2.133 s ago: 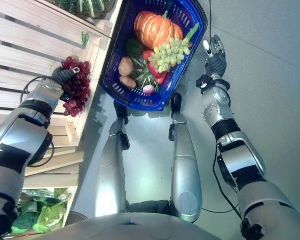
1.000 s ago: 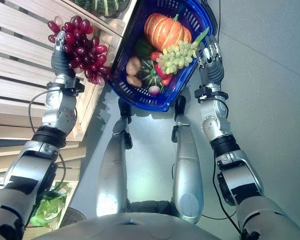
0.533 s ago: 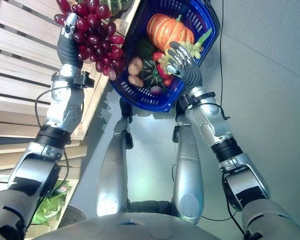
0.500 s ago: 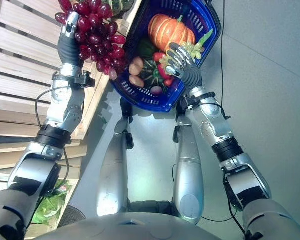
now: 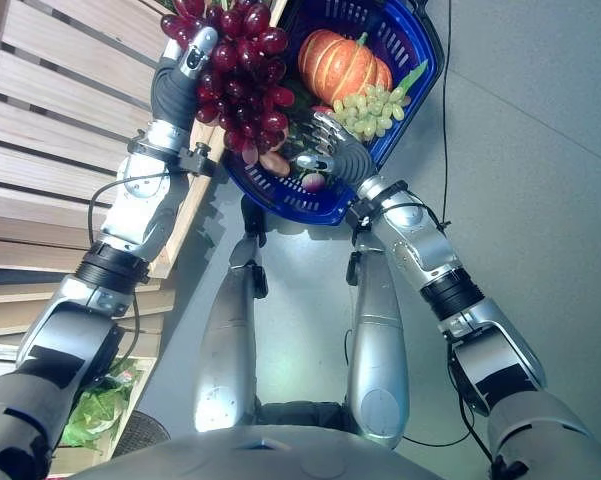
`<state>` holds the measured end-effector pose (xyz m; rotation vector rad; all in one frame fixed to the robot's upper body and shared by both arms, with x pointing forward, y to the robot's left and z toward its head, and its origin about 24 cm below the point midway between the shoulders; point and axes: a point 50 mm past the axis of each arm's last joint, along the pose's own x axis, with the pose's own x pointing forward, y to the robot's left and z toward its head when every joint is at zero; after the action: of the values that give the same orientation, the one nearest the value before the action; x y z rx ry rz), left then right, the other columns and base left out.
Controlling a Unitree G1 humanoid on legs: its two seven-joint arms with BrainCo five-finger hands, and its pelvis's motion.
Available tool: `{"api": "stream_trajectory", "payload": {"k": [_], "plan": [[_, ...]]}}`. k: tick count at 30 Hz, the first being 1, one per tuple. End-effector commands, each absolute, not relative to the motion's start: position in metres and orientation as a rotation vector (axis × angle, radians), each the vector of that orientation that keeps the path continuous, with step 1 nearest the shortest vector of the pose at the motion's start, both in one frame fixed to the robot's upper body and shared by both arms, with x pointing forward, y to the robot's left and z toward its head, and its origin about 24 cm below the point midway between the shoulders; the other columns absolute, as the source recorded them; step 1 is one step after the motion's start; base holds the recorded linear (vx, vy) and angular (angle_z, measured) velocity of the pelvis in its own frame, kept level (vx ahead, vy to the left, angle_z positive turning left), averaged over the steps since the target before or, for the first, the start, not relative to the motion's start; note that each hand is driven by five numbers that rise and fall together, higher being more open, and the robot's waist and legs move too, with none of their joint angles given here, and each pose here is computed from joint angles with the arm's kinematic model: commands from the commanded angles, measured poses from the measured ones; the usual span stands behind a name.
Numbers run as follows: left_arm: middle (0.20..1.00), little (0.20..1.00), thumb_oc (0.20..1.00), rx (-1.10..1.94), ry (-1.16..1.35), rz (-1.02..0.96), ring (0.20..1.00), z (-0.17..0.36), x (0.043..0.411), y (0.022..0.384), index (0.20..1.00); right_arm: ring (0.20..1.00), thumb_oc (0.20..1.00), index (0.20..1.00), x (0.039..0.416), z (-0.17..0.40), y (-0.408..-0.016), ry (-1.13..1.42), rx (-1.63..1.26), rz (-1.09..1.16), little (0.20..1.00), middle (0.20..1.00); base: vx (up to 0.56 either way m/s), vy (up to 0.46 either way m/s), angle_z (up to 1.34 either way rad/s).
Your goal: Pick up fruits and vegetables into the basket
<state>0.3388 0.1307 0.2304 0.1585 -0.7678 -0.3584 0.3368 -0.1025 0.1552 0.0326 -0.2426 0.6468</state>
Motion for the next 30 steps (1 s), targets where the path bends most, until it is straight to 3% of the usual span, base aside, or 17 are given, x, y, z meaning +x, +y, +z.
{"api": "stream_trajectory", "payload": {"k": [1, 24, 25, 26, 27, 30], "plan": [[0.2, 0.2, 0.2, 0.232, -0.969, -0.463, 0.2, 0.266, 0.316, 0.111, 0.2, 1.0, 1.0, 1.0, 0.322, 0.178, -0.078, -0.346, 0.112, 0.778, 1.0, 1.0, 0.0, 0.0, 0.0], [0.2, 0.2, 0.2, 0.28, -1.029, -0.571, 0.2, 0.266, 0.301, 0.083, 0.2, 1.0, 1.0, 1.0, 0.31, 0.185, -0.051, -0.328, 0.293, 0.92, 1.0, 1.0, 0.0, 0.0, 0.0], [0.2, 0.2, 0.2, 0.281, -1.032, -0.569, 0.2, 0.265, 0.301, 0.082, 0.2, 0.928, 0.928, 0.928, 0.309, 0.184, -0.05, -0.326, 0.293, 0.922, 0.928, 0.928, 0.0, 0.0, 0.0], [0.2, 0.2, 0.2, 0.281, -1.033, -0.569, 0.2, 0.265, 0.301, 0.082, 0.2, 0.523, 0.523, 0.523, 0.31, 0.184, -0.05, -0.33, 0.292, 0.917, 0.523, 0.523, 0.0, 0.0, 0.0], [0.2, 0.2, 0.2, 0.277, -1.035, -0.567, 0.2, 0.265, 0.301, 0.082, 0.2, 0.2, 0.2, 0.2, 0.31, 0.186, -0.051, -0.337, 0.298, 0.92, 0.2, 0.2, 0.0, 0.0, 0.0], [0.2, 0.2, 0.2, 0.269, -1.051, -0.556, 0.2, 0.263, 0.299, 0.081, 0.2, 0.2, 0.2, 0.2, 0.306, 0.187, -0.048, -0.346, 0.317, 0.944, 0.2, 0.2, 0.0, 0.0, 0.0]]}}
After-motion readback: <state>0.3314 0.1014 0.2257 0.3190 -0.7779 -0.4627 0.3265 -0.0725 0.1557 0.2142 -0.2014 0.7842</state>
